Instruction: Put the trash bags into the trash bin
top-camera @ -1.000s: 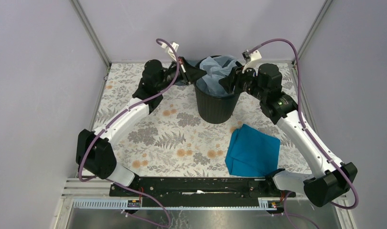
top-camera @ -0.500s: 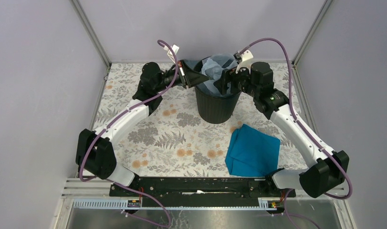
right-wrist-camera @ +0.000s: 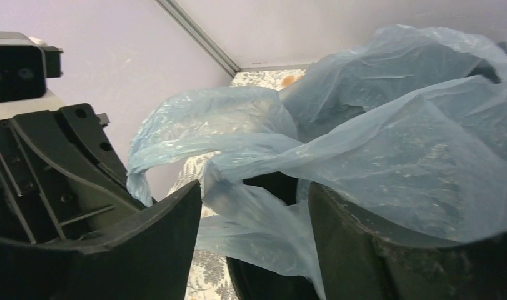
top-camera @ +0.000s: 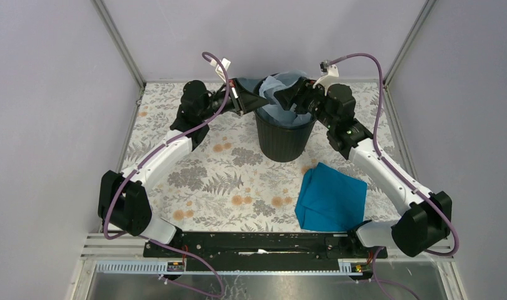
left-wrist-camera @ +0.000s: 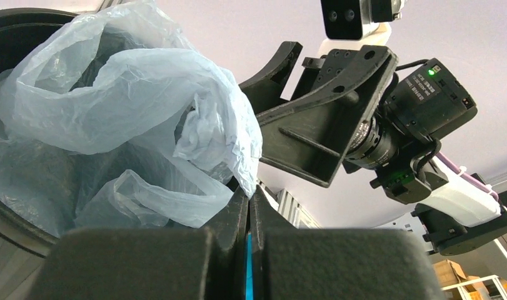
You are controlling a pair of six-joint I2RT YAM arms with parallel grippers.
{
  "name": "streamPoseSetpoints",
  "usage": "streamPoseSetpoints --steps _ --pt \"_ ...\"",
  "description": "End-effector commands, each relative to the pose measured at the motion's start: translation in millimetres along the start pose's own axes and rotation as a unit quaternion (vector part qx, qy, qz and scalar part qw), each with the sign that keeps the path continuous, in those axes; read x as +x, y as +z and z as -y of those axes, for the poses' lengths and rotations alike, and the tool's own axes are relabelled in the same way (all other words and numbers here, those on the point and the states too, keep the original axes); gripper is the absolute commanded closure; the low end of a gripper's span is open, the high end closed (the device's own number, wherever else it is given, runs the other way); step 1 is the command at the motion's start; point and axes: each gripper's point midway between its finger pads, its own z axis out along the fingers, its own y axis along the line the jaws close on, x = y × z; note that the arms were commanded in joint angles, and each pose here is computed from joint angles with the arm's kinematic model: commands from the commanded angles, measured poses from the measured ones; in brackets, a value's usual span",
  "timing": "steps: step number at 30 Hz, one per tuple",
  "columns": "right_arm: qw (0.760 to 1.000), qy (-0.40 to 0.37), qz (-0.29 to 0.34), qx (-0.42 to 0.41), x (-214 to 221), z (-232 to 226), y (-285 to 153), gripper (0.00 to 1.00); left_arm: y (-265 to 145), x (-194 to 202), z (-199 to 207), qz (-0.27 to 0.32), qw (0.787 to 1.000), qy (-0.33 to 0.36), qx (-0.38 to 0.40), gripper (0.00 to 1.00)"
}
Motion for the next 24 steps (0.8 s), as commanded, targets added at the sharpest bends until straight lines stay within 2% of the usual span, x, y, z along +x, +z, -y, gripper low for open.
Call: streamPoseSetpoints --steps 1,6,9,11,15,17,24 --pt "0.997 0.017 0.047 -0.056 -17 -32 4 0.28 -5 -11 13 0.018 0.999 0.021 0.016 1.0" --pt "0.995 0.018 0.06 -0.081 -13 -41 0 0.22 -9 -12 12 0.021 0.999 0.022 0.014 1.0" --pt "0.994 0.026 0.061 -0.089 -13 -43 6 0.23 -12 -12 15 0.023 0.999 0.014 0.026 1.0" --pt "0.993 0.029 0.07 -0.096 -13 -43 10 0.29 -13 -12 16 0.025 0.999 0.01 0.033 1.0" --pt "0.994 0.027 0.069 -0.074 -11 -33 24 0.5 -16 -14 14 0.027 0.999 0.007 0.032 1.0" --pt "0.995 0.02 0.07 -0.073 -10 -32 27 0.55 -18 -16 14 0.03 0.999 0.009 0.03 1.0" --pt "0.994 0.005 0.067 -0.086 -7 -36 38 0.49 -20 -19 11 0.035 0.999 0.004 0.028 1.0"
